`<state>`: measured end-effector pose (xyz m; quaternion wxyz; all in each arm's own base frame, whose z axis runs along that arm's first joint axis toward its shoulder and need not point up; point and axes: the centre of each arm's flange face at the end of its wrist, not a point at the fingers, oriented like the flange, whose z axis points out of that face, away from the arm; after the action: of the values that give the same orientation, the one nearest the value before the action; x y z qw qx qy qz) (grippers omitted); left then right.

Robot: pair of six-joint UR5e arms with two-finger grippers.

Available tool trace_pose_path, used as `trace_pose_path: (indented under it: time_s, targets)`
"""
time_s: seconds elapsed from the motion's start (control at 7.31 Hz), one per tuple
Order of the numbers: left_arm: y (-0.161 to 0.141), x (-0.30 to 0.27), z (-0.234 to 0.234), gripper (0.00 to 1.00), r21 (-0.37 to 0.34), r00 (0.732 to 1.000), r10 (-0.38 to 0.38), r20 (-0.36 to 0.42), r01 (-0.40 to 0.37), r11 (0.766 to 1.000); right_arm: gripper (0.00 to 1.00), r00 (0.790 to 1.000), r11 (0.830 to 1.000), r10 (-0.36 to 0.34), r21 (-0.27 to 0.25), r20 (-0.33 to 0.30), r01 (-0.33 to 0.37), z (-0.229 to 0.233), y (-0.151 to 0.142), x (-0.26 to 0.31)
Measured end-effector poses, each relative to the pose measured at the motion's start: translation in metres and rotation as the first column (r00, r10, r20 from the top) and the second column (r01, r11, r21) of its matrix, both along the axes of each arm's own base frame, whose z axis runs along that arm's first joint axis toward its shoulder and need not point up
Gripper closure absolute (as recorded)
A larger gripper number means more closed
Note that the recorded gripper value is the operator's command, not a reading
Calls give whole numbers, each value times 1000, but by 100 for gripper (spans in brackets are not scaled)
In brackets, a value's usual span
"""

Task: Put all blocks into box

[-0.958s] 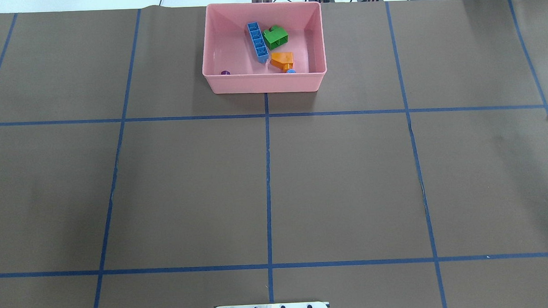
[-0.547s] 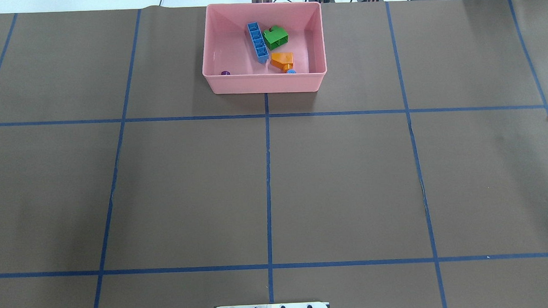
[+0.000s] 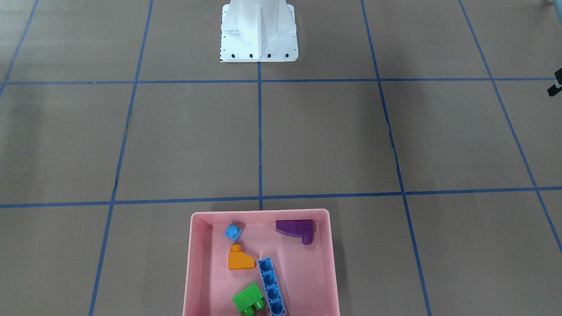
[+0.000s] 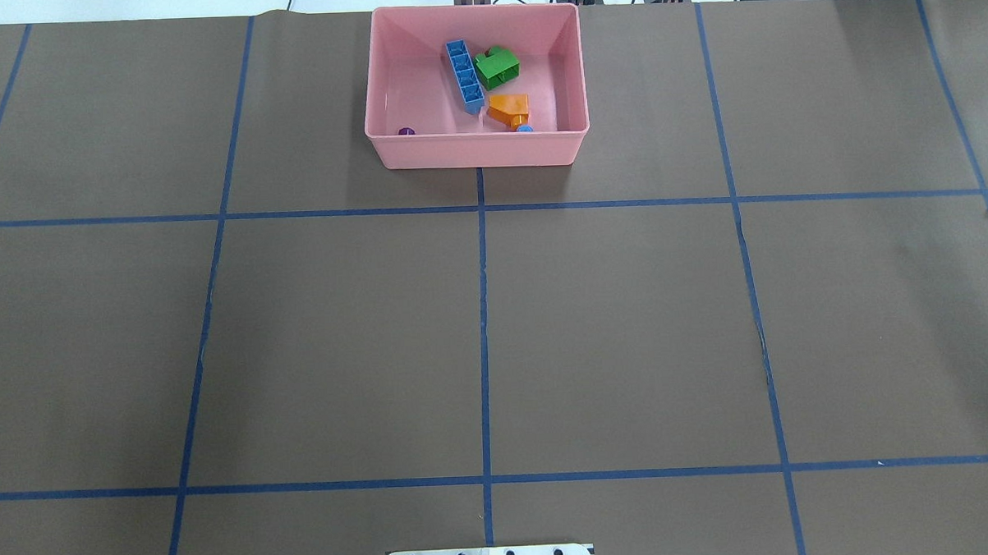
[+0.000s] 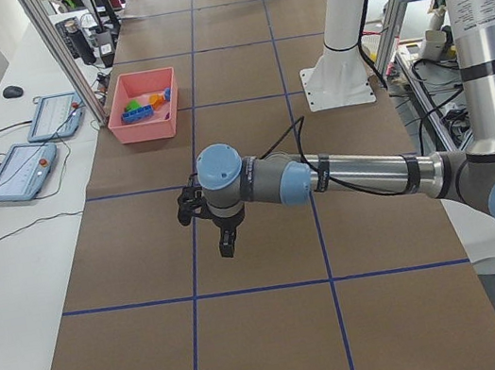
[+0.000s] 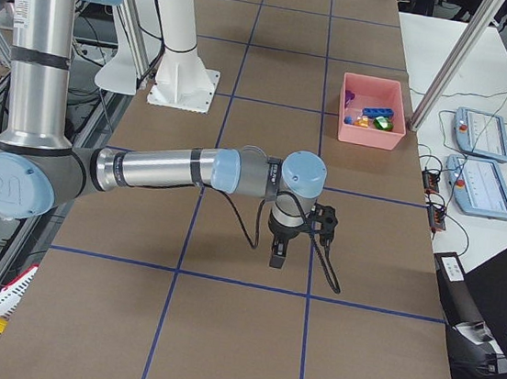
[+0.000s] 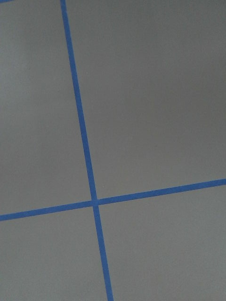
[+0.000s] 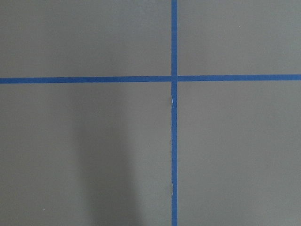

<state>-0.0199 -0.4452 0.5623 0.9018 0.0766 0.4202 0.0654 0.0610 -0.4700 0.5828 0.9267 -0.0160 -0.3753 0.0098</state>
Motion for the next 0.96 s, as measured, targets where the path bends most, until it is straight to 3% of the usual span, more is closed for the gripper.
trace_pose_path:
  time_s: [0.55,0.96]
  targets:
    - [7,-5,24,0,-57,995,-9,96,14,998,0,1000,1000,1,-31,21,-1,12,12,-1]
    - [19,-9,36,0,-115,995,-15,94,26,993,0,1000,999,1,-51,14,0,25,14,-1]
